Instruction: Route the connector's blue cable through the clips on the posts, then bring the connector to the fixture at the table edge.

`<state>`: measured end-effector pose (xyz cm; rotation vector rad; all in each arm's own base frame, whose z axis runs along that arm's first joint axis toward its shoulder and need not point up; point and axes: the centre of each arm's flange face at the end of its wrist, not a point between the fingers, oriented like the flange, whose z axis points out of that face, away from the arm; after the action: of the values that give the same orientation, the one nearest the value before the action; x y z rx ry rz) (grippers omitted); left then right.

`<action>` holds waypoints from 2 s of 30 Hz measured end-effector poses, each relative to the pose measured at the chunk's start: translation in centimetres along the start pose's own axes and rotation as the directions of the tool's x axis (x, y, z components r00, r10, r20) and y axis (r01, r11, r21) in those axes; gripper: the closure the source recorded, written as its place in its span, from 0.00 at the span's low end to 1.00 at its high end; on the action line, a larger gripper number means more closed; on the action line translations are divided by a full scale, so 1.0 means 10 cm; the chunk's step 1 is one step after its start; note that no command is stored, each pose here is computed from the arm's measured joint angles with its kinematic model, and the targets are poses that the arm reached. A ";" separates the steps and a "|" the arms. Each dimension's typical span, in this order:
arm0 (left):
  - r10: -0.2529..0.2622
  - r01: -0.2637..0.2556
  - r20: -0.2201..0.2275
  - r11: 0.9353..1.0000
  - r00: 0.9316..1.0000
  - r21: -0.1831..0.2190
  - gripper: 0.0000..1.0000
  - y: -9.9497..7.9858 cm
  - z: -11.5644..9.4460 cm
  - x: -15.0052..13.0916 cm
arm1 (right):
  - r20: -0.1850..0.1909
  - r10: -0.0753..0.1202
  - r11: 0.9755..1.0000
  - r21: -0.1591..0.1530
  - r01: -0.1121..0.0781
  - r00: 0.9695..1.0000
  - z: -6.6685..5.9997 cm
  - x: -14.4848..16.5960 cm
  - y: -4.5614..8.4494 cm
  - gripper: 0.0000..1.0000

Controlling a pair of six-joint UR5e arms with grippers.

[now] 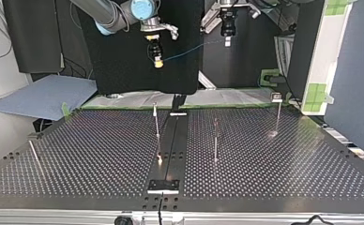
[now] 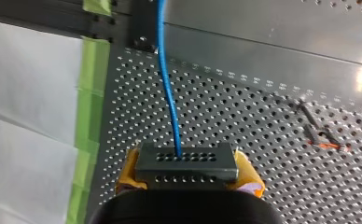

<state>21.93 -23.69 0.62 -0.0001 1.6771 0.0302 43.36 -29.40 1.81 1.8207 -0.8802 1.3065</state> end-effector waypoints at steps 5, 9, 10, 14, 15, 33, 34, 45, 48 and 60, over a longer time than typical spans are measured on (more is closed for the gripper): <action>-0.063 0.063 0.034 0.998 0.997 0.012 1.00 -0.14 0.15 -0.15 | -0.027 0.040 0.999 0.004 -0.040 0.999 0.04 0.24 0.01 1.00; -0.089 0.089 0.061 0.996 0.994 0.005 1.00 -0.22 0.29 -0.29 | -0.059 0.082 0.996 0.027 -0.080 0.995 0.06 0.43 0.02 1.00; -0.094 0.094 0.070 0.996 0.993 -0.001 1.00 -0.24 0.33 -0.33 | -0.069 0.095 0.995 0.034 -0.092 0.993 0.06 0.48 0.03 1.00; -0.106 0.110 0.097 0.994 0.990 -0.028 1.00 -0.27 0.47 -0.48 | -0.101 0.136 0.989 0.064 -0.130 0.986 0.09 0.69 0.04 1.00; -0.108 0.112 0.104 0.993 0.989 -0.035 1.00 -0.28 0.50 -0.52 | -0.107 0.145 0.988 0.072 -0.137 0.984 0.10 0.75 0.04 1.00; -0.139 0.160 0.181 0.982 0.974 -0.104 1.00 -0.29 0.85 -1.27 | -0.217 0.202 0.979 0.064 -0.192 0.955 0.18 1.77 0.41 1.00; -0.142 0.164 0.187 0.981 0.972 -0.107 1.00 -0.29 0.88 -1.32 | -0.228 0.204 0.979 0.062 -0.195 0.952 0.18 1.83 0.45 1.00; -0.175 0.203 0.254 0.975 0.951 -0.091 1.00 -0.32 1.13 -1.92 | -0.276 0.209 0.978 0.067 -0.198 0.938 0.23 2.13 0.67 1.00; -0.182 0.211 0.273 0.974 0.945 -0.079 1.00 -0.32 1.20 -2.09 | -0.279 0.209 0.978 0.062 -0.200 0.937 0.27 2.17 0.72 1.00; -0.210 0.236 0.356 0.971 0.911 -0.032 1.00 -0.33 1.40 -2.87 | -0.295 0.210 0.978 0.058 -0.202 0.932 0.47 2.36 0.92 1.00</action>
<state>38.92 -27.24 27.60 -0.2315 1.3086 -0.0768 43.77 -40.90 24.90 1.5248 -0.9053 1.6823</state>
